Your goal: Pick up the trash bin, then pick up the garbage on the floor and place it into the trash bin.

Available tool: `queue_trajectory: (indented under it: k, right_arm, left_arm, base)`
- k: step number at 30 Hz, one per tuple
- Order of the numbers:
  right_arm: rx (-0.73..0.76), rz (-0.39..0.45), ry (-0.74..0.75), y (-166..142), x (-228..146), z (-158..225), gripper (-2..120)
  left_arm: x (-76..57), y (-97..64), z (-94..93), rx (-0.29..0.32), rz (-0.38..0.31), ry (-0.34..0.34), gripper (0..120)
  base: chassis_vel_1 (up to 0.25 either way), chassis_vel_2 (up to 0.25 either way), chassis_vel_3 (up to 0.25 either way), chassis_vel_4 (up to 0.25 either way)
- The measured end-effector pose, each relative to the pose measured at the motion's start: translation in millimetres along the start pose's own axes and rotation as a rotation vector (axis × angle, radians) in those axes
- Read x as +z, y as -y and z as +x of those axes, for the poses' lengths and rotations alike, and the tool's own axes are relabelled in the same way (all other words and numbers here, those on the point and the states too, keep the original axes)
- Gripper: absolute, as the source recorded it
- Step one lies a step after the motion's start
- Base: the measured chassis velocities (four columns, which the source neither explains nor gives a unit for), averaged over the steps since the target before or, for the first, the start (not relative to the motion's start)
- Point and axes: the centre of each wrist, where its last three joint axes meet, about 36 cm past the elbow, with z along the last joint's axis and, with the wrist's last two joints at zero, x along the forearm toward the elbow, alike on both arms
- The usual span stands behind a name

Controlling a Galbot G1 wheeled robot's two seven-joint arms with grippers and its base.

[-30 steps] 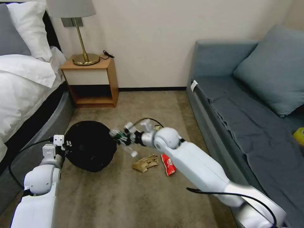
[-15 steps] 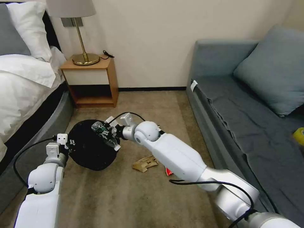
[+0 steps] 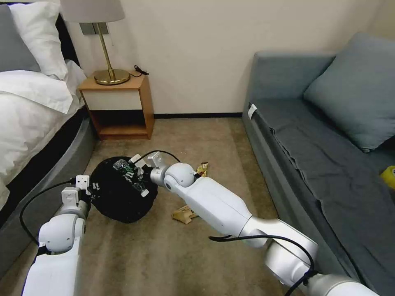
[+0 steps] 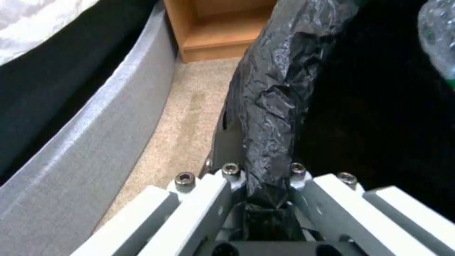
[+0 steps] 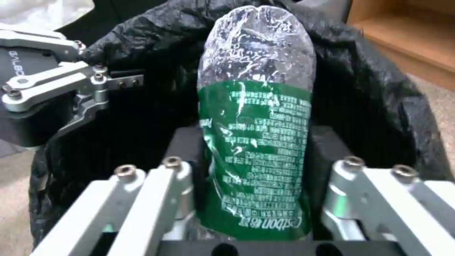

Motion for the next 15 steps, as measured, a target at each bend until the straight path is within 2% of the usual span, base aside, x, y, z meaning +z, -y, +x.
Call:
queue_trajectory:
  k: [3,4,8,10,12,15]
  right_arm:
    - [0.005,0.006,0.003,1.7,0.3,3.7,56]
    - [0.005,0.006,0.003,1.7,0.3,3.7,56]
    - [0.012,0.012,0.003,5.2,2.1,8.2,74]
    - [0.012,0.011,0.003,5.1,2.6,8.6,78]
    - [0.010,0.009,0.004,3.8,4.0,8.6,90]
    - [0.006,0.008,0.006,1.4,4.5,8.2,96]
  left_arm:
    - [0.2,0.9,-2.3,-0.006,0.005,-0.001,1]
    - [0.2,0.9,-2.3,-0.006,0.005,-0.001,1]
    - [1.5,1.0,-3.3,-0.009,0.005,-0.006,1]
    - [1.8,0.9,-3.5,-0.009,0.005,-0.007,1]
    - [2.2,0.4,-4.0,-0.011,0.004,-0.009,1]
    - [1.8,-0.1,-4.2,-0.012,0.002,-0.008,1]
  base:
    - [0.000,0.000,0.000,0.000]
    - [0.000,0.000,0.000,0.000]
    - [0.000,0.000,0.000,0.000]
    - [0.000,0.000,0.000,0.000]
    - [0.000,0.000,0.000,0.000]
    - [0.000,0.000,0.000,0.000]
